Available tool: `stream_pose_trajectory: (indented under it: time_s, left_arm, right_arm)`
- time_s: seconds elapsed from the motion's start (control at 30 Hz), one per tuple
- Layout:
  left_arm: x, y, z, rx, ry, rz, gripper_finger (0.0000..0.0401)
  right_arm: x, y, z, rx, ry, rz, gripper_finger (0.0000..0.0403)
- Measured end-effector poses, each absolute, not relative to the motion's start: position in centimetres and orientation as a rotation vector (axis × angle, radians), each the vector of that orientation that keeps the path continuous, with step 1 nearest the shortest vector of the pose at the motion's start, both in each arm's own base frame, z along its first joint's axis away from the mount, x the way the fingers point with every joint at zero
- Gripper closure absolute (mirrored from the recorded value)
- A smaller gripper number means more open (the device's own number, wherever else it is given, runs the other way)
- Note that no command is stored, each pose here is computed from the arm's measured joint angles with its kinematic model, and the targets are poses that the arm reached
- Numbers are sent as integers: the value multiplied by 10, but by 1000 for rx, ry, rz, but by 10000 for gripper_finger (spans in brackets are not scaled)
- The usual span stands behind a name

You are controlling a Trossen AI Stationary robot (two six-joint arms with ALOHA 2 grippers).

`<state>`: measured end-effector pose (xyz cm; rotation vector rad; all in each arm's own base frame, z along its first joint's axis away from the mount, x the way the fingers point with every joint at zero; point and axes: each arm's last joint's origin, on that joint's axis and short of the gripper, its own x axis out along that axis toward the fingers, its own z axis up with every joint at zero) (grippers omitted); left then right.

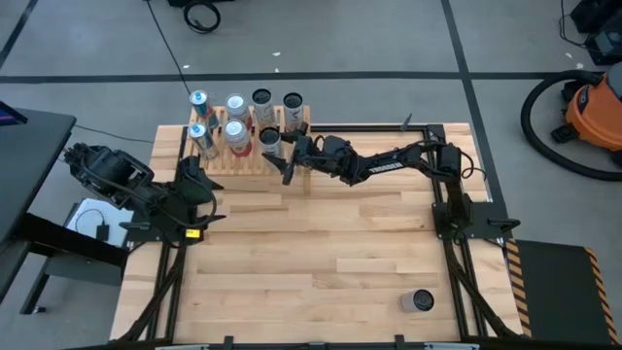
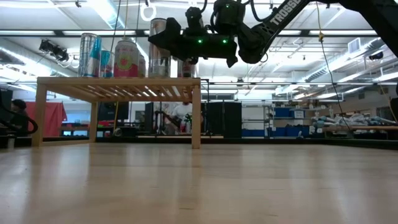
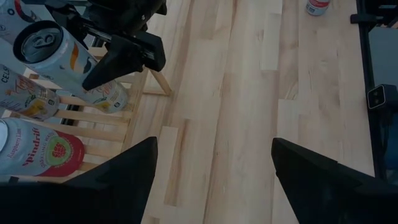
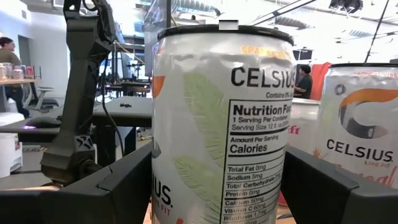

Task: Place canned beverage on shelf
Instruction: Put the white and yellow soda can on the shelf aligned with the other white and yellow soda can

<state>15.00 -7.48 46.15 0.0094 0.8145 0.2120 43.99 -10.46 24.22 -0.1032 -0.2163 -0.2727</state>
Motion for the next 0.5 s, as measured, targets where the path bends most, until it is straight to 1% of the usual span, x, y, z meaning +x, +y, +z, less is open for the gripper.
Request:
stream_pose_trajectory:
  time_s: [0.33,0.5]
  left_arm:
    - [150,-75,461,9,815,212,85]
    - [150,-75,461,9,815,212,85]
  right_arm:
    - [440,-103,242,-113,-214,-273,89]
    - [439,-104,241,-115,-174,-294,91]
